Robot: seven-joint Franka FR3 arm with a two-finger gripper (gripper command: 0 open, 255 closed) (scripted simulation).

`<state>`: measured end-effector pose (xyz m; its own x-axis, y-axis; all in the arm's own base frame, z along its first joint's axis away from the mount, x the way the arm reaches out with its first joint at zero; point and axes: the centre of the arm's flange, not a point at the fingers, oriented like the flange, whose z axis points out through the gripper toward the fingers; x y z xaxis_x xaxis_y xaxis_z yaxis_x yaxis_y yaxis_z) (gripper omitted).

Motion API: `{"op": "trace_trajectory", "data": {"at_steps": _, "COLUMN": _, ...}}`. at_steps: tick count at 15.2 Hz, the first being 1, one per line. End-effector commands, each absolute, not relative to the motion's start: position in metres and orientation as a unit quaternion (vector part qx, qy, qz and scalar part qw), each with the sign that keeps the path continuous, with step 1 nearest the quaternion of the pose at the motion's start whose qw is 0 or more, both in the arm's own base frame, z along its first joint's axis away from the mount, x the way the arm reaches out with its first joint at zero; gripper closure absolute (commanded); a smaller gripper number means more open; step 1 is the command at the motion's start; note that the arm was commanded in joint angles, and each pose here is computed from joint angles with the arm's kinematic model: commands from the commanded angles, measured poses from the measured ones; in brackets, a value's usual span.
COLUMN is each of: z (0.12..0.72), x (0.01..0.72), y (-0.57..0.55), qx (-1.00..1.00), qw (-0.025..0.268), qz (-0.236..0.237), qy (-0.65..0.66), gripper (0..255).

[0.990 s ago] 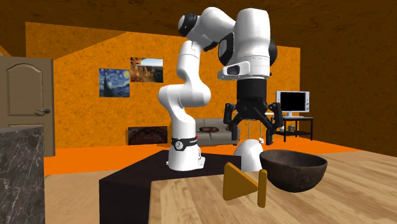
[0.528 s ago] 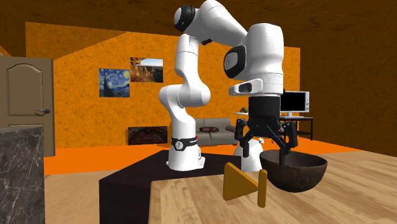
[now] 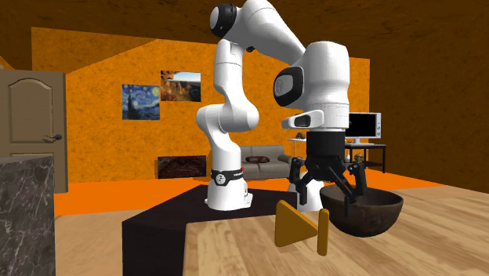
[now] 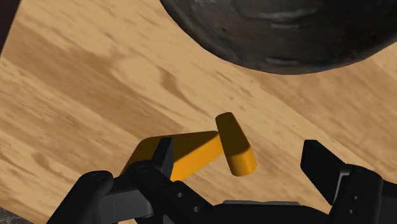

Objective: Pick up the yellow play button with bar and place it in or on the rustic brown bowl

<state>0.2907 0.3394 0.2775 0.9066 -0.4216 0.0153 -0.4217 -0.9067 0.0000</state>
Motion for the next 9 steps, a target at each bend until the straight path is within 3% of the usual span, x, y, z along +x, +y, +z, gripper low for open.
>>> {"op": "trace_trajectory", "data": {"at_steps": 1, "z": 0.2773, "x": 0.2906, "y": 0.3394, "qx": 0.976, "qw": 0.002, "qz": 0.008, "qy": -0.216, "gripper": 0}}
{"op": "trace_trajectory", "data": {"at_steps": 3, "z": 0.2773, "x": 0.2907, "y": 0.3394, "qx": 0.976, "qw": 0.002, "qz": 0.007, "qy": -0.216, "gripper": 0}}
{"op": "trace_trajectory", "data": {"at_steps": 4, "z": 0.2773, "x": 0.2907, "y": 0.3394, "qx": 0.976, "qw": 0.002, "qz": 0.007, "qy": -0.216, "gripper": 255}}
{"op": "trace_trajectory", "data": {"at_steps": 9, "z": 0.2774, "x": 0.2905, "y": 0.3392, "qx": 0.976, "qw": 0.002, "qz": 0.007, "qy": -0.216, "gripper": 255}}
